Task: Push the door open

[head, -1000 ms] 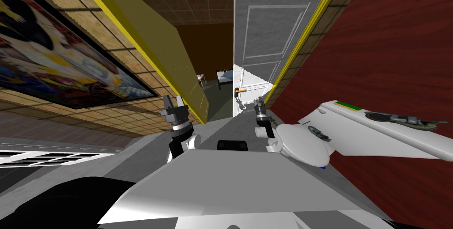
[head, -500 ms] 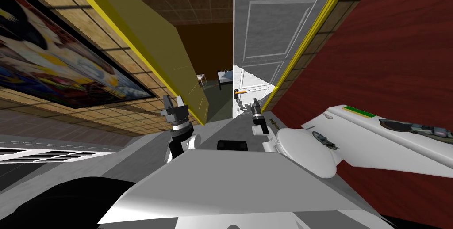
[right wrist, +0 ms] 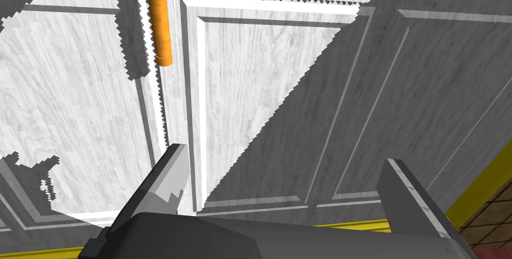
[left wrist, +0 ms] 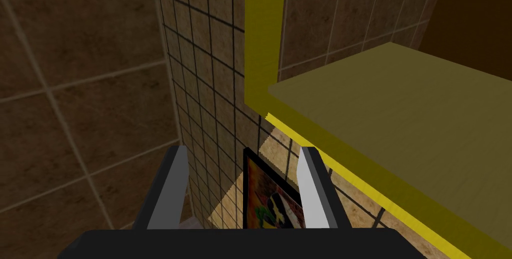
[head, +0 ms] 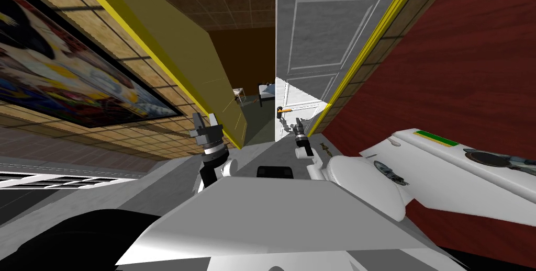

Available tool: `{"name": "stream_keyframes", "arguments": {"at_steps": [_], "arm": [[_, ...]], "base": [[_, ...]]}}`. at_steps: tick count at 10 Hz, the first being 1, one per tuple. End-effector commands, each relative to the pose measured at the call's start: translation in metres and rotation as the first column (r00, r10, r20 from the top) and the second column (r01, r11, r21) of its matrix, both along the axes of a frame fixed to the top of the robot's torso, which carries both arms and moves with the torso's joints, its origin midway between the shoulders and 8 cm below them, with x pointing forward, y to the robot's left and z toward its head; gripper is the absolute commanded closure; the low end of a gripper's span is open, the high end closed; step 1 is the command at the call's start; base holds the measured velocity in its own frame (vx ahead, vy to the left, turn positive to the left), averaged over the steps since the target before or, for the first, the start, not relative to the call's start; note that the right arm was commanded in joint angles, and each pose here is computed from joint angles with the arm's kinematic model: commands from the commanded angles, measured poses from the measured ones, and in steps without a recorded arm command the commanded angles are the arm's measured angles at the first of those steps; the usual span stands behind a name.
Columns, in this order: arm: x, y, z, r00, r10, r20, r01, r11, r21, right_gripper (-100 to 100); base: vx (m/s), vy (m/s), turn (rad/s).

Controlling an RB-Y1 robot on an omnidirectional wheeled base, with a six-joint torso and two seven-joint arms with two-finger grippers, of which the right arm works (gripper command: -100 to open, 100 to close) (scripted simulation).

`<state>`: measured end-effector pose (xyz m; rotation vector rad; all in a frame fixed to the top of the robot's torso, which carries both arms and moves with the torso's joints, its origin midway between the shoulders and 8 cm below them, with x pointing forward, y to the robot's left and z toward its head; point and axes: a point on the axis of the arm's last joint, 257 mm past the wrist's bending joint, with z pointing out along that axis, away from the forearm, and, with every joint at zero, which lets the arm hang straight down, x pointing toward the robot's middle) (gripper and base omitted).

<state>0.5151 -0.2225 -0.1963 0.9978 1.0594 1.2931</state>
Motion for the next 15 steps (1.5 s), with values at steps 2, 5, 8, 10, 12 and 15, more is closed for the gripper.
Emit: {"name": "stream_keyframes", "arguments": {"at_steps": [2, 5, 8, 10, 12, 15], "arm": [[0.01, 0.011, -0.019, 0.9987, 0.017, -0.047, -0.017, 1.0, 0.004, -100], [0.02, 0.026, -0.04, 0.9947, 0.037, -0.096, -0.036, 0.999, 0.01, -100], [0.027, 0.041, -0.058, 0.9886, 0.057, -0.14, -0.055, 0.998, 0.016, -100], [0.031, 0.05, -0.068, 0.9838, 0.069, -0.166, -0.067, 0.998, 0.02, -100], [0.034, 0.059, -0.077, 0.9791, 0.08, -0.187, -0.077, 0.997, 0.025, -100], [0.038, 0.076, -0.092, 0.9689, 0.102, -0.226, -0.097, 0.995, 0.034, -100]], "base": [[0.096, -0.081, 0.044], [0.088, -0.074, 0.042], [0.093, -0.053, 0.04], [0.086, -0.061, 0.029], [0.086, -0.064, 0.03], [0.11, -0.053, 0.034]]}}
